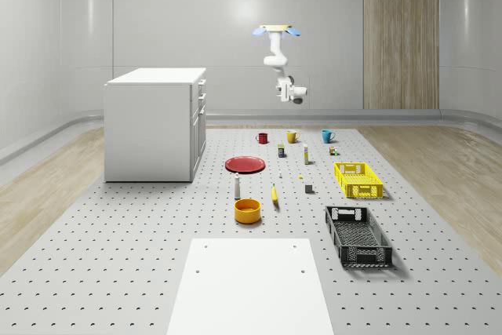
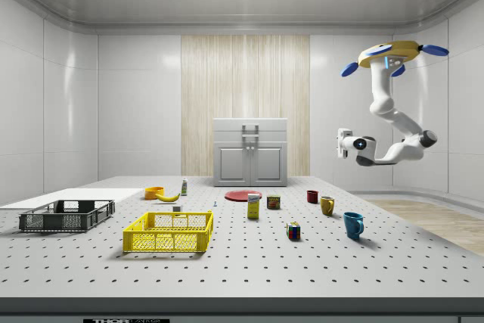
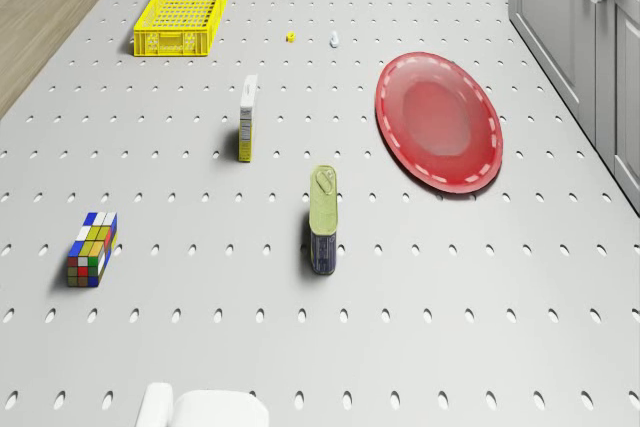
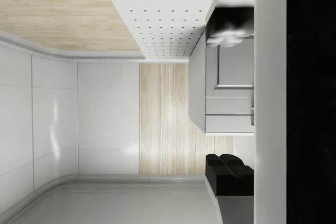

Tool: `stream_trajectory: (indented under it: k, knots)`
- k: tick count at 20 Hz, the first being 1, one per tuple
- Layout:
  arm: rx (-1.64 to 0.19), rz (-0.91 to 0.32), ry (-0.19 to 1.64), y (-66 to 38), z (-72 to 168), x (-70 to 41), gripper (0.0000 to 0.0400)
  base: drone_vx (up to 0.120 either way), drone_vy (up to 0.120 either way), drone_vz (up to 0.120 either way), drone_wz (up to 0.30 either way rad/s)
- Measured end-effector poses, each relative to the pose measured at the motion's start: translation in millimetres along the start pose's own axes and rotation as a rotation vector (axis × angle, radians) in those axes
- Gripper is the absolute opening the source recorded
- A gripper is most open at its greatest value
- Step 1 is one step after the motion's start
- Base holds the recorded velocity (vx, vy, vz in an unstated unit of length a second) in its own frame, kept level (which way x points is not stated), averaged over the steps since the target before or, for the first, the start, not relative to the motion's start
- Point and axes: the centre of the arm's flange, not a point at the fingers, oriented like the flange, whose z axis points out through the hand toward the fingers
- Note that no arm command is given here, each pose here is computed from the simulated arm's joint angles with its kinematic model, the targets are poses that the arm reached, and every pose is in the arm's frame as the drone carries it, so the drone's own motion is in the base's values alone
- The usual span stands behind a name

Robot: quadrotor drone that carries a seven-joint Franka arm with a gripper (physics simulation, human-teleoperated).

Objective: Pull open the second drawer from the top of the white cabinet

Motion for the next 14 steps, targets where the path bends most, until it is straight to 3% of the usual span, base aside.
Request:
stream_trajectory:
  k: [5, 9, 14]
  knots:
    - [0.006, 0.0, -0.006, 0.6, 0.0, 0.6, 0.03, 0.12, -0.12, 0.008, 0.0]
    - [0.008, 0.0, -0.008, 0.8, 0.0, 0.8, 0.03, 0.12, -0.12, 0.11, 0.0]
    - [0.009, 0.0, -0.009, 0.9, 0.0, 0.9, 0.03, 0.12, -0.096, 0.0, 0.0]
